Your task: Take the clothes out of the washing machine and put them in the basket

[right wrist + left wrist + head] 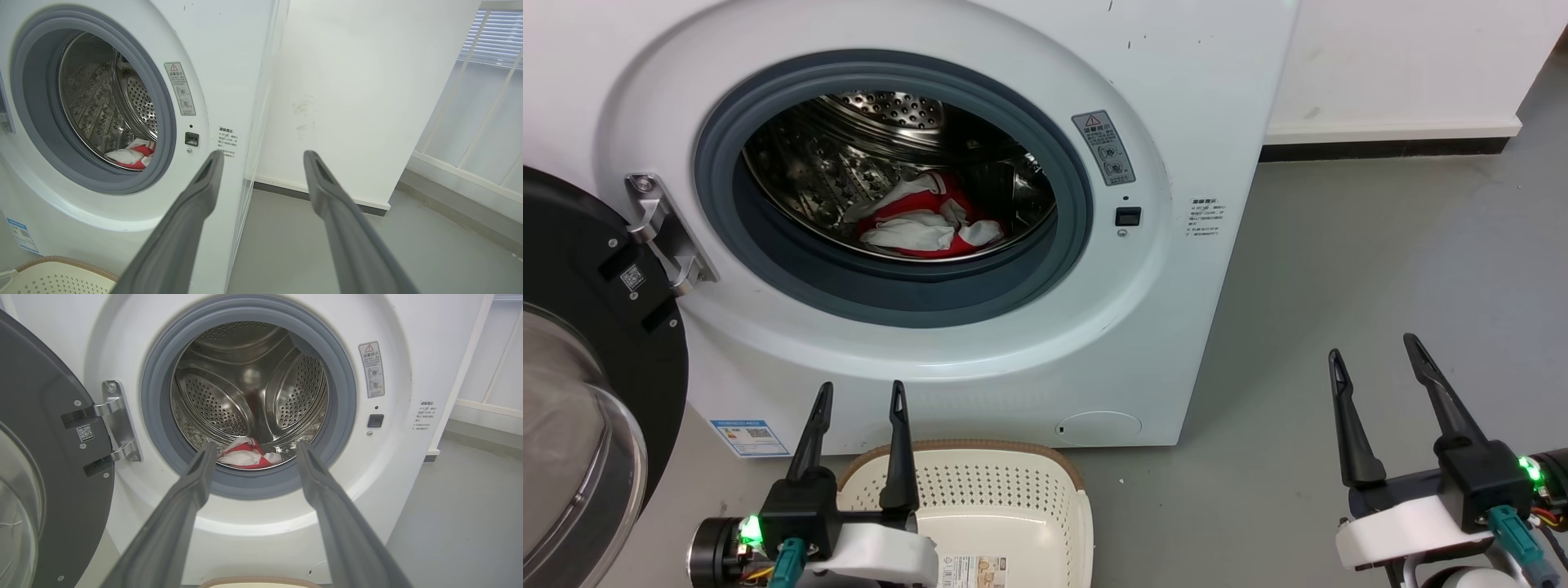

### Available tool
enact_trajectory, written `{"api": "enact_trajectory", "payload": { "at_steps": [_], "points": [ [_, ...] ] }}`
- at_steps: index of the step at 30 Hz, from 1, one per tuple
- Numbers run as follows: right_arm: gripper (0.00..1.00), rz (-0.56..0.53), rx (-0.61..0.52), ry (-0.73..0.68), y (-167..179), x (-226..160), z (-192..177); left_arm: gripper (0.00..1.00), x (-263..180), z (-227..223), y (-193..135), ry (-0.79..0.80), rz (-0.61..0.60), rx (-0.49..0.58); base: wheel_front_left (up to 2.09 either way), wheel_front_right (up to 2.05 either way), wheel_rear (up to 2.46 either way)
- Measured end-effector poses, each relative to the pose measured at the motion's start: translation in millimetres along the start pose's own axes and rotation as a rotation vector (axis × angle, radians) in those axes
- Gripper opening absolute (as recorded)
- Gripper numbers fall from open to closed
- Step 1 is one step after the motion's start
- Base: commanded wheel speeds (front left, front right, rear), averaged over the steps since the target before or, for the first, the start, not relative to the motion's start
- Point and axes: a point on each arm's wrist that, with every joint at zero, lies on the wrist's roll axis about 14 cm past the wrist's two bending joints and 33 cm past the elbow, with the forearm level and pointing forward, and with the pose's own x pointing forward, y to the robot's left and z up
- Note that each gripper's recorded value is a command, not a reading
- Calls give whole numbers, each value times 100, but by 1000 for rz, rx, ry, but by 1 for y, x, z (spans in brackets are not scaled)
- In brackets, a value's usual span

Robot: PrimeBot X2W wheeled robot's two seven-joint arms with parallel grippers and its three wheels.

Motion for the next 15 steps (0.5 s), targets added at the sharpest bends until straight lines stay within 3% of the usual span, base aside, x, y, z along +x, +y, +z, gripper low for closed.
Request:
{"api": "enact_trajectory", "payload": {
  "at_steps": [9, 15],
  "points": [
    [100, -7, -24, -17, -4, -1, 3, 100, 0, 5, -4, -28, -22, 36, 0, 0, 0],
    [100, 1, -59, -22, -3, -3, 4, 100, -1, 3, -5, -26, -40, -7, 0, 0, 0]
  ]
}}
